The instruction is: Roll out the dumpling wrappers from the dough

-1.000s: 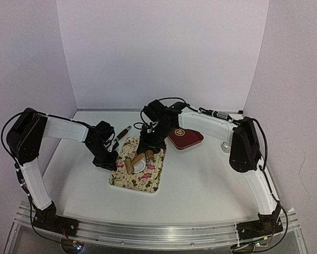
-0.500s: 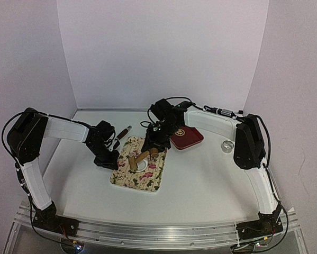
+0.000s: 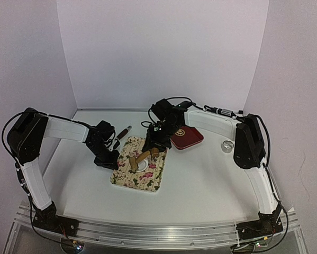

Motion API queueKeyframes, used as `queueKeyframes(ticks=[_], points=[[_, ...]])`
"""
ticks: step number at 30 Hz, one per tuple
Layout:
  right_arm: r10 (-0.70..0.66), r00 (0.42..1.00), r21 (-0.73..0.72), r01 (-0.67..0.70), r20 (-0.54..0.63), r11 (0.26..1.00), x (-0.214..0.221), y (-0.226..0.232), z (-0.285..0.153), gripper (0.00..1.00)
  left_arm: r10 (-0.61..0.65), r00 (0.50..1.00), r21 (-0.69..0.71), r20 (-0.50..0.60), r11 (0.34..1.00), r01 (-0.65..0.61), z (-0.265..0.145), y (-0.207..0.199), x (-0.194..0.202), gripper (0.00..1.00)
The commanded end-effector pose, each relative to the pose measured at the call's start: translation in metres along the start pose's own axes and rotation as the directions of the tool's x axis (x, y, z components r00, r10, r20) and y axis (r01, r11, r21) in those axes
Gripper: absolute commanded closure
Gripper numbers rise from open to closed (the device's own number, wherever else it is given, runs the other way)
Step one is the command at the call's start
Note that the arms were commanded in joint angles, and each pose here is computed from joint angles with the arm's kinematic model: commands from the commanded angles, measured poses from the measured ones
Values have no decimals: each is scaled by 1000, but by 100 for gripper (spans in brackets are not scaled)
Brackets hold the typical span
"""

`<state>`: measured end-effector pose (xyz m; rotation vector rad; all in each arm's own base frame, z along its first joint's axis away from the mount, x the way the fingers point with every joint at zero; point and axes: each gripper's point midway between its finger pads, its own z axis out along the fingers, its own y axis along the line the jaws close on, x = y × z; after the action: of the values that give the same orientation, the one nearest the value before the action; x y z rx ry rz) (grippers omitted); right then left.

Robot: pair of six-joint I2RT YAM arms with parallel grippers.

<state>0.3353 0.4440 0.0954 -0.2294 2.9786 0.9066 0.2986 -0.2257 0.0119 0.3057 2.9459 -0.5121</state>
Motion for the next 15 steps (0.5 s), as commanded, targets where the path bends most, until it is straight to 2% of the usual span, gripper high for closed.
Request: queueKeyframes(ticks=[1,15], points=[[153,988,484,-121,-25,866,16,-141,23,100,-8,997,-90,-73,996,1,13,25,22,100],[221,974,606,-152,-40,781,24,-176,38,100,6,997,-73,-81,997,-12,14,24,26,100]])
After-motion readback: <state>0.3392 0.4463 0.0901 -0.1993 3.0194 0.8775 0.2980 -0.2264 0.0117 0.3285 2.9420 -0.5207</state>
